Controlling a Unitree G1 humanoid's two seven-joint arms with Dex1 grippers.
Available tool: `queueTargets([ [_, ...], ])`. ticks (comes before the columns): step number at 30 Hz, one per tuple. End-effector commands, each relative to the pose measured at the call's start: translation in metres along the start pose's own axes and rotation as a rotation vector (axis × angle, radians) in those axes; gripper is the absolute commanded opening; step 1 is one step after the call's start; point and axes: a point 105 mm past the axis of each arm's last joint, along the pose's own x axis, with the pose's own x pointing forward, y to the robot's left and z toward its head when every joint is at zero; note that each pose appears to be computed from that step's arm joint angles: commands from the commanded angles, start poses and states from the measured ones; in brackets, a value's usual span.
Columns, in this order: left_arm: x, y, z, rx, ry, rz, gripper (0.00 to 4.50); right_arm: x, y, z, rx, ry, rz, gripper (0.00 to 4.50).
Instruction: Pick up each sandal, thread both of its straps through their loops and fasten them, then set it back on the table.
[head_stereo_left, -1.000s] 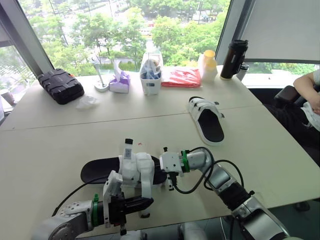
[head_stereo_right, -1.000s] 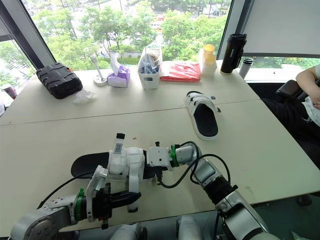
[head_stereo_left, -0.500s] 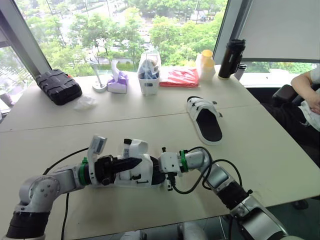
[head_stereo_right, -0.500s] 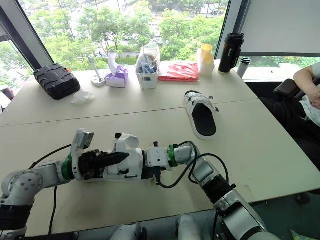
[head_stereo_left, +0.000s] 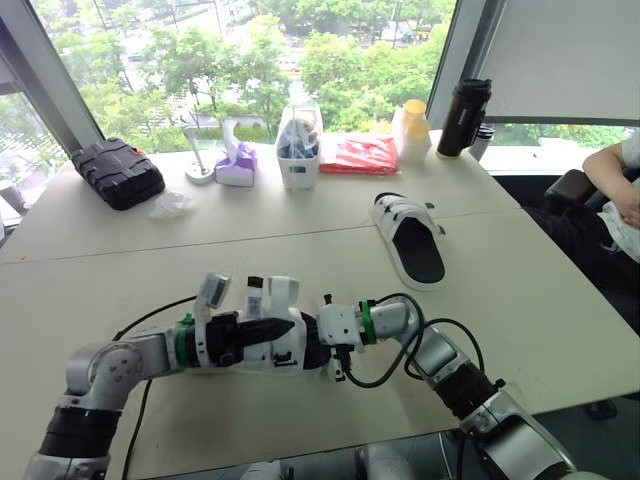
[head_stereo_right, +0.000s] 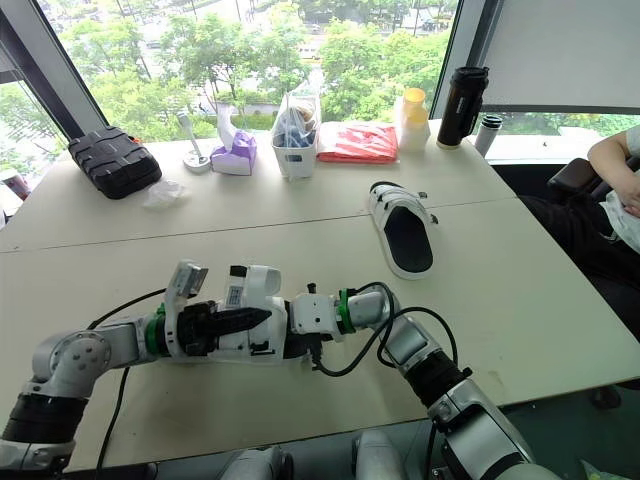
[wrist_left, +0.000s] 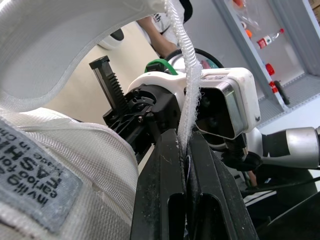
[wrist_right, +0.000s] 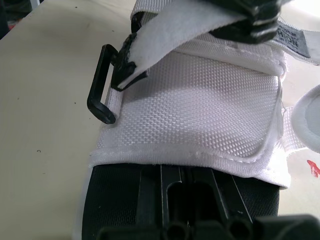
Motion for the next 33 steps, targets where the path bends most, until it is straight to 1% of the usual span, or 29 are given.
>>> queueTargets([
  [1, 0.009, -0.008, -0.004, 0.035, 0.024, -0.035, 0.04, 0.007, 0.017, -0.017, 0.046, 0.060, 0.060, 0.00],
  [9, 0.014, -0.007, -0.012, 0.082, 0.044, -0.027, 0.04, 0.007, 0.017, -0.016, 0.045, 0.059, 0.063, 0.00],
  [13, 0.015, -0.009, -0.017, 0.088, 0.077, -0.040, 0.04, 0.007, 0.017, -0.016, 0.045, 0.059, 0.062, 0.00],
  [19, 0.015, -0.015, -0.007, 0.048, 0.020, -0.085, 0.04, 0.007, 0.018, -0.017, 0.043, 0.063, 0.062, 0.00],
  [30, 0.017, -0.019, -0.010, 0.019, 0.026, -0.108, 0.04, 0.008, 0.018, -0.017, 0.038, 0.065, 0.064, 0.00],
  [33, 0.017, -0.019, -0.014, 0.030, 0.053, -0.104, 0.04, 0.007, 0.018, -0.017, 0.037, 0.064, 0.063, 0.00],
])
